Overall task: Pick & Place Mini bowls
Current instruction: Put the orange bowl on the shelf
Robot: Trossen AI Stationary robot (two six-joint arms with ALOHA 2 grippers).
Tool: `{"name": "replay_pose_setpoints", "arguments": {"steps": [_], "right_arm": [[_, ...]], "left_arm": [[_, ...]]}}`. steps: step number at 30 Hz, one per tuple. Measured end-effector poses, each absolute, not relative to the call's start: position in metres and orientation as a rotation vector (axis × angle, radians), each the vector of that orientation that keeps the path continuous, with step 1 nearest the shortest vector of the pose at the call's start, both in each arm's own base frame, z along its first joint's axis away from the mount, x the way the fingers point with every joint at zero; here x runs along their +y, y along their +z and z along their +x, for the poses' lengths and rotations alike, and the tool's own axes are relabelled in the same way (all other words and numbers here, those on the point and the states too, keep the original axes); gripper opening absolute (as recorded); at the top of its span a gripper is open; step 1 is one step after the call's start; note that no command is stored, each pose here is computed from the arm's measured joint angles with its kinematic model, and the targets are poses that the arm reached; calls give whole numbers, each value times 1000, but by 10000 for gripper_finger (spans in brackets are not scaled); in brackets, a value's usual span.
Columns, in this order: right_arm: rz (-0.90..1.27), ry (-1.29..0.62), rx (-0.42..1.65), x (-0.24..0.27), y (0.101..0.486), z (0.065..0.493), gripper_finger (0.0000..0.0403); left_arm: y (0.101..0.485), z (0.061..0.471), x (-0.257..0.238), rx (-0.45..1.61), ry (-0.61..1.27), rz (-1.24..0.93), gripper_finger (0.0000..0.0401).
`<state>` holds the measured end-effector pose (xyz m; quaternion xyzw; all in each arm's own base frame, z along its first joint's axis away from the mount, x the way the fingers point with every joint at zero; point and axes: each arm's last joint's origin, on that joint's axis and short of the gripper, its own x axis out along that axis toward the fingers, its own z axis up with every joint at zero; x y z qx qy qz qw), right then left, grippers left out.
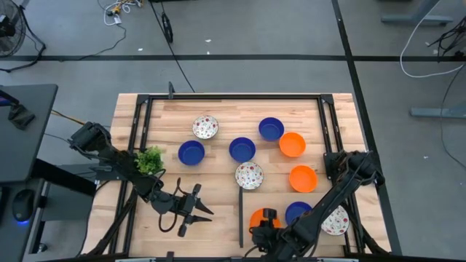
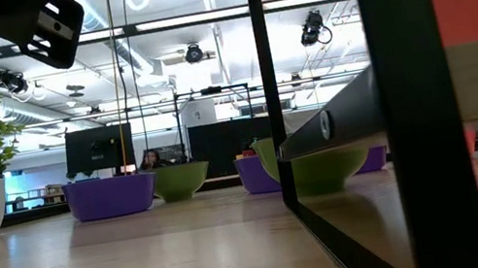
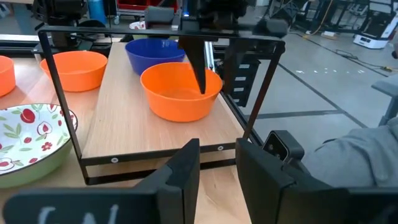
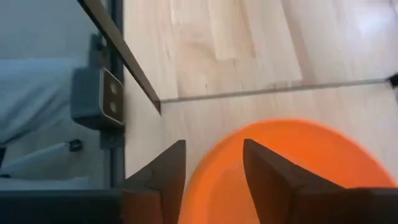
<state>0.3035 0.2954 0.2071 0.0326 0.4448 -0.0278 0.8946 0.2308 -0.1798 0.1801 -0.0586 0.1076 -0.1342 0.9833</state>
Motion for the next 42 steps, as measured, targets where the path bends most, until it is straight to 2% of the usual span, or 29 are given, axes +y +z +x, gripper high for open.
{"name": "replay_pose_setpoints", "arguments": {"steps": [5,13,16,23,30,37,42], "right_arm": [[77,8,938,292,222,300,136],[298,149,1114,286,269,264,95],[343,138,1198,287,268,255,70],[283,-13,1344,282,241,256,8],[246,-8,1387,278,225,270,11],[209,14,1294,275,226,281,3],[157,33,1304,273,234,272,7]], "left_arm": [[180,231,-180,217,-270,-118,108],[180,231,-180,217,-270,-118,108],[180,231,-180,217,-270,-118,108],[180,231,-180,217,-270,-118,108],[180,231,-180,217,-270,-118,108],[180,231,-180,217,-270,-120,108],[180,231,-180,218,-268,-128,108]]}}
